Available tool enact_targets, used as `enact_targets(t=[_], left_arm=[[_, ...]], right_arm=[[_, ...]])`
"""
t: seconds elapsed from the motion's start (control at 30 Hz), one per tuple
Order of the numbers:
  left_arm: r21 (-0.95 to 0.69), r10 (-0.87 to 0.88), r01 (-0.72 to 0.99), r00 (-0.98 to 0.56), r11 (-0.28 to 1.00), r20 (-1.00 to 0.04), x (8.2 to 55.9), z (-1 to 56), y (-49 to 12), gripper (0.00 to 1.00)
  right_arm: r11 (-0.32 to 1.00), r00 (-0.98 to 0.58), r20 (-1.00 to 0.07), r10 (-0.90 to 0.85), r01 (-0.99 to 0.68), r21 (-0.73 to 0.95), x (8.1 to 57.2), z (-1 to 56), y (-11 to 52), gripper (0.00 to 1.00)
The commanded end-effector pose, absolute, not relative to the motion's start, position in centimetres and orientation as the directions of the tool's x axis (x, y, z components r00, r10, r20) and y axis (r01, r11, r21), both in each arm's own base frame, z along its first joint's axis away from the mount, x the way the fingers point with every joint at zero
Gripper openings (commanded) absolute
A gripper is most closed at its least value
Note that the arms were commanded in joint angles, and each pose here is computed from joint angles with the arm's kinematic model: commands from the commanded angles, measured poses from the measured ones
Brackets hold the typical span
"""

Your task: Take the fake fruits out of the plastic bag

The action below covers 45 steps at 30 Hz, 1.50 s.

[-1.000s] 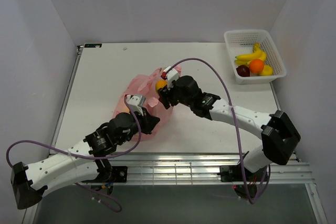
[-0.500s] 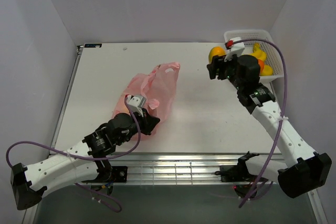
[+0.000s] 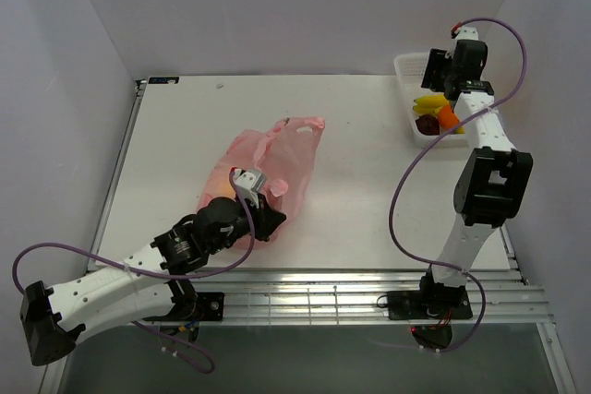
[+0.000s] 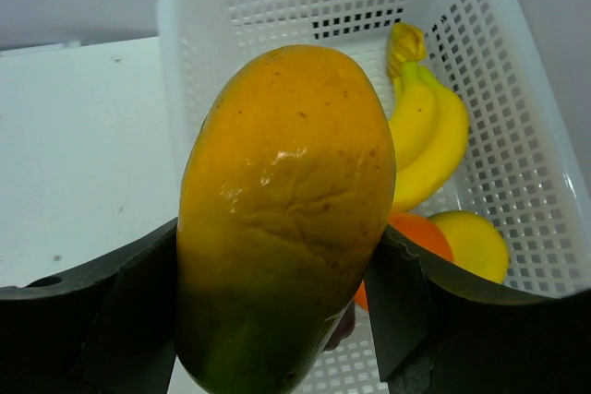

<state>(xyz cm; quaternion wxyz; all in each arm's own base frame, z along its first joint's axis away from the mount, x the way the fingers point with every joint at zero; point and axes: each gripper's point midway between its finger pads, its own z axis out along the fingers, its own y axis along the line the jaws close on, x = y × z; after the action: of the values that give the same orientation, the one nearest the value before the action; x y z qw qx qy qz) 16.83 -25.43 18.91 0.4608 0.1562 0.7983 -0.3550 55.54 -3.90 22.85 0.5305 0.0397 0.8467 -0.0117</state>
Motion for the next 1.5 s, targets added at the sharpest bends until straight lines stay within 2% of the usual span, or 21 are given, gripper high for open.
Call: enact_targets(t=[0.0, 0.1, 0.13, 0.2, 0.33, 0.37, 0.4, 0.43, 0.5, 0.53, 0.57, 0.7, 0.8, 1.0, 1.03, 1.3, 1.47], left_arm=[[-0.439, -0.088, 0.601, -0.522, 0.668, -0.848, 16.4, 20.5, -25.9, 0.0], [-0.444, -0.092, 0.594, -0.527, 0.671, -0.845, 16.3, 20.5, -25.6, 0.0], [-0.445, -0.094, 0.594, -0.528, 0.67, -0.844, 16.2, 20.6, -25.5, 0.0], [-0.446, -0.093, 0.594, -0.528, 0.669, -0.844, 16.2, 20.6, -25.5, 0.0], [-0.441, -0.083, 0.594, -0.532, 0.672, -0.843, 16.1, 20.8, -25.4, 0.0], [-0.441, -0.083, 0.594, -0.532, 0.672, -0.843, 16.1, 20.9, -25.4, 0.0], [-0.441, -0.084, 0.594, -0.531, 0.673, -0.843, 16.1, 21.0, -25.4, 0.0], [-0.441, -0.082, 0.594, -0.532, 0.673, -0.843, 16.1, 20.9, -25.4, 0.0], [-0.444, -0.088, 0.593, -0.532, 0.672, -0.842, 16.1, 21.1, -25.4, 0.0], [-0.446, -0.092, 0.592, -0.531, 0.672, -0.843, 16.1, 21.1, -25.4, 0.0], [-0.446, -0.093, 0.591, -0.53, 0.672, -0.843, 16.1, 21.1, -25.4, 0.0], [-0.449, -0.106, 0.587, -0.524, 0.674, -0.845, 16.2, 21.3, -25.2, 0.0], [-0.454, -0.112, 0.592, -0.522, 0.666, -0.845, 16.1, 21.4, -25.2, 0.0], [-0.465, -0.109, 0.61, -0.528, 0.642, -0.842, 15.6, 21.5, -25.4, 0.0], [-0.464, -0.105, 0.61, -0.53, 0.643, -0.841, 15.5, 21.4, -25.4, 0.0], [-0.471, -0.101, 0.61, -0.539, 0.637, -0.836, 15.2, 21.4, -25.4, 0.0], [-0.463, -0.101, 0.606, -0.534, 0.646, -0.839, 15.3, 21.8, -25.1, 0.0]], right_arm=[[0.984, -0.448, -0.892, 0.061, 0.177, -0.022, 57.5, 23.2, -7.3, 0.6], [0.99, -0.486, -0.872, 0.06, 0.144, -0.012, 57.9, 23.2, -6.9, 0.95], [0.996, -0.484, -0.873, 0.057, 0.086, 0.017, 57.8, 23.6, -5.6, 0.98], [0.998, -0.472, -0.88, 0.05, -0.005, 0.059, 56.3, 24.9, -3.3, 0.93], [0.95, -0.383, -0.924, -0.007, -0.291, 0.114, 51.5, 29.0, 3.7, 0.9], [0.935, -0.322, -0.947, -0.007, -0.338, 0.108, 49.1, 32.2, 5.0, 0.9], [0.913, -0.349, -0.937, -0.007, -0.384, 0.137, 47.2, 30.5, 6.8, 0.9], [0.895, -0.252, -0.968, -0.007, -0.434, 0.107, 44.8, 33.9, 7.8, 0.9], [0.84, -0.232, -0.973, 0.003, -0.528, 0.129, 41.3, 34.1, 12.1, 0.9], [0.798, -0.27, -0.963, -0.005, -0.582, 0.159, 39.3, 31.9, 14.0, 0.9], [0.756, -0.22, -0.975, -0.006, -0.64, 0.14, 36.8, 33.4, 15.4, 0.9], [0.468, -0.201, -0.979, -0.02, -0.868, 0.168, 27.3, 33.2, 23.8, 0.9], [0.292, -0.21, -0.977, -0.042, -0.938, 0.189, 22.0, 32.4, 27.5, 0.9], [0.299, -0.273, -0.937, -0.22, -0.933, 0.202, 21.6, 28.1, 32.3, 0.9], [0.321, -0.314, -0.907, -0.282, -0.921, 0.219, 22.2, 25.7, 33.0, 0.9], [0.343, -0.23, -0.877, -0.422, -0.936, 0.08, 25.6, 21.1, 36.9, 0.9], [0.371, -0.277, -0.808, -0.521, -0.925, 0.078, 26.9, 15.6, 37.5, 0.92]])
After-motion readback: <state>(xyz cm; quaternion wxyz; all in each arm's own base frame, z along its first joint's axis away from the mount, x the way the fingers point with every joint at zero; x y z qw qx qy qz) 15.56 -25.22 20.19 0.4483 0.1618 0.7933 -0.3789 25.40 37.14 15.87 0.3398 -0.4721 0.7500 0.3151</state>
